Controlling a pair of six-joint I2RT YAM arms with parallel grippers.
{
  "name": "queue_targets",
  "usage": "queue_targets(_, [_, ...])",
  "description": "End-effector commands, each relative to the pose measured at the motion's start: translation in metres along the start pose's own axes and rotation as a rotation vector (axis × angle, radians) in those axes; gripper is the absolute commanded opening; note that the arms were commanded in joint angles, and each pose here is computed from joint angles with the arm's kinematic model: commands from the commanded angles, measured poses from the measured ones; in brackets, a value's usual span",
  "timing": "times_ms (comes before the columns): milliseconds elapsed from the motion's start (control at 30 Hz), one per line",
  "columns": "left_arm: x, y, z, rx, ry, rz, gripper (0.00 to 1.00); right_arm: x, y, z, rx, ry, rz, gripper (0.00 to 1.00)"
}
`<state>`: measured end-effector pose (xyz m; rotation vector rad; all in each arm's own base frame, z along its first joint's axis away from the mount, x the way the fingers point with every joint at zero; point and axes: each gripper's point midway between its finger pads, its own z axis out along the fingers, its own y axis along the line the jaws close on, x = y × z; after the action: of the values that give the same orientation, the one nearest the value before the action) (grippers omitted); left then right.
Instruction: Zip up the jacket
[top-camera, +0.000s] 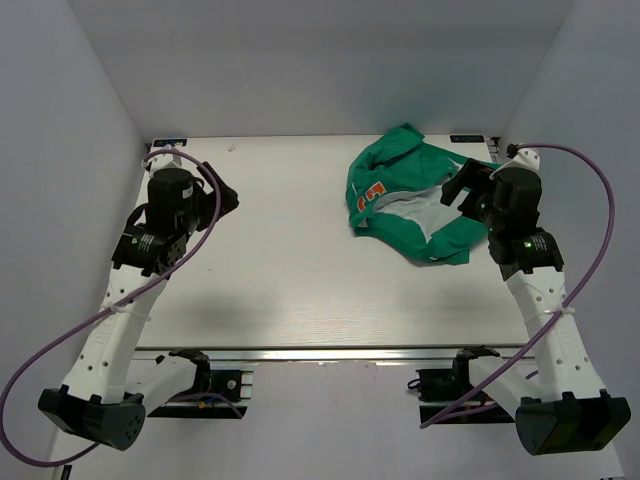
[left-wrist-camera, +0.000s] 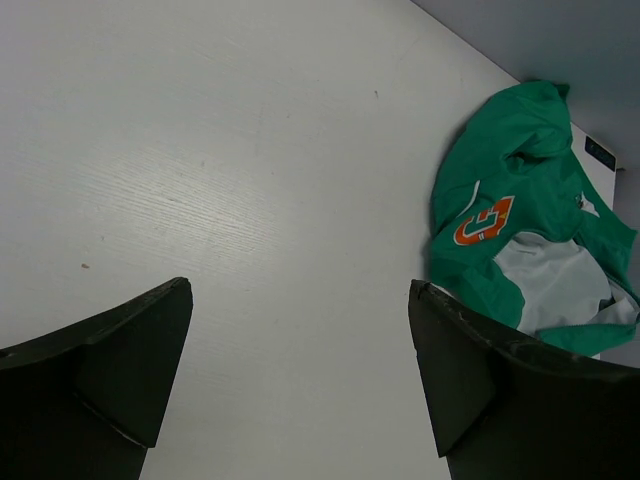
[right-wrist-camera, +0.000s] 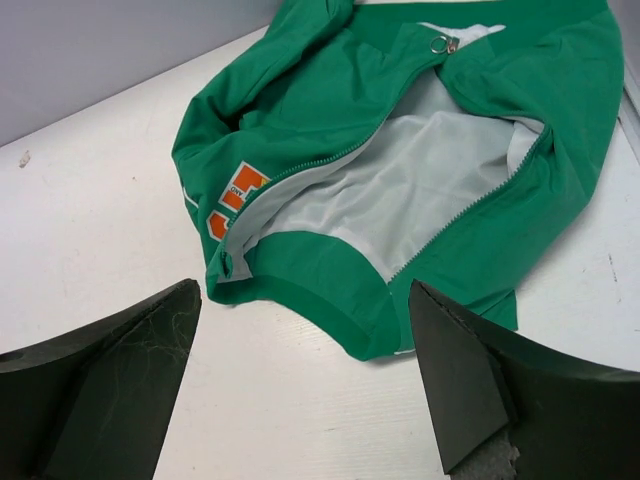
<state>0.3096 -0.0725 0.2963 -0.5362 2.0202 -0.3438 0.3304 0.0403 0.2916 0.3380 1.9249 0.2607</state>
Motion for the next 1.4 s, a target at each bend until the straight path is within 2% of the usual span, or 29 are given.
queue_targets(0, [-0.01,0.0,-0.014,0.023,-0.046,-0.006,0.98,-0.016,0.005,-0.007,-0.023,-0.046,-0.037,0.9])
queue_targets(167, [-0.003,0.0,-0.009,0.011,-0.01,0.002,0.98,-0.008,0.016,-0.005,-0.11,-0.044,-0.074,0.89])
queue_targets(300, [0.004,-0.003,0.0,0.031,0.01,0.005,0.98,-0.005,0.017,0.003,-0.108,-0.026,-0.078,0.89])
queue_targets(433, [0.018,-0.004,0.013,0.035,0.064,0.015,0.98,0.013,0.007,0.021,-0.06,0.068,-0.07,0.89])
queue_targets(633, [0.033,-0.004,0.027,0.035,0.117,0.023,0.98,0.051,-0.036,0.069,0.046,0.23,-0.003,0.89])
queue_targets(667, [0.034,-0.004,0.03,0.038,0.121,0.024,0.98,0.061,-0.054,0.082,0.071,0.274,0.023,0.89])
queue_targets(767, [0.041,-0.008,0.036,0.062,0.14,0.024,0.98,0.093,-0.072,0.107,0.113,0.375,0.029,0.89])
queue_targets(1000, [0.053,-0.013,0.053,0.085,0.183,0.026,0.98,0.154,-0.098,0.143,0.173,0.528,0.031,0.89])
queue_targets(1233, [0.062,-0.016,0.063,0.103,0.21,0.026,0.98,0.214,-0.048,0.133,0.013,0.612,0.032,0.89])
queue_targets(1333, [0.064,-0.016,0.066,0.101,0.217,0.025,0.98,0.255,-0.001,0.117,-0.081,0.688,0.002,0.89])
queue_targets(1367, [0.065,-0.015,0.065,0.099,0.22,0.024,0.98,0.279,0.028,0.105,-0.135,0.733,-0.049,0.89])
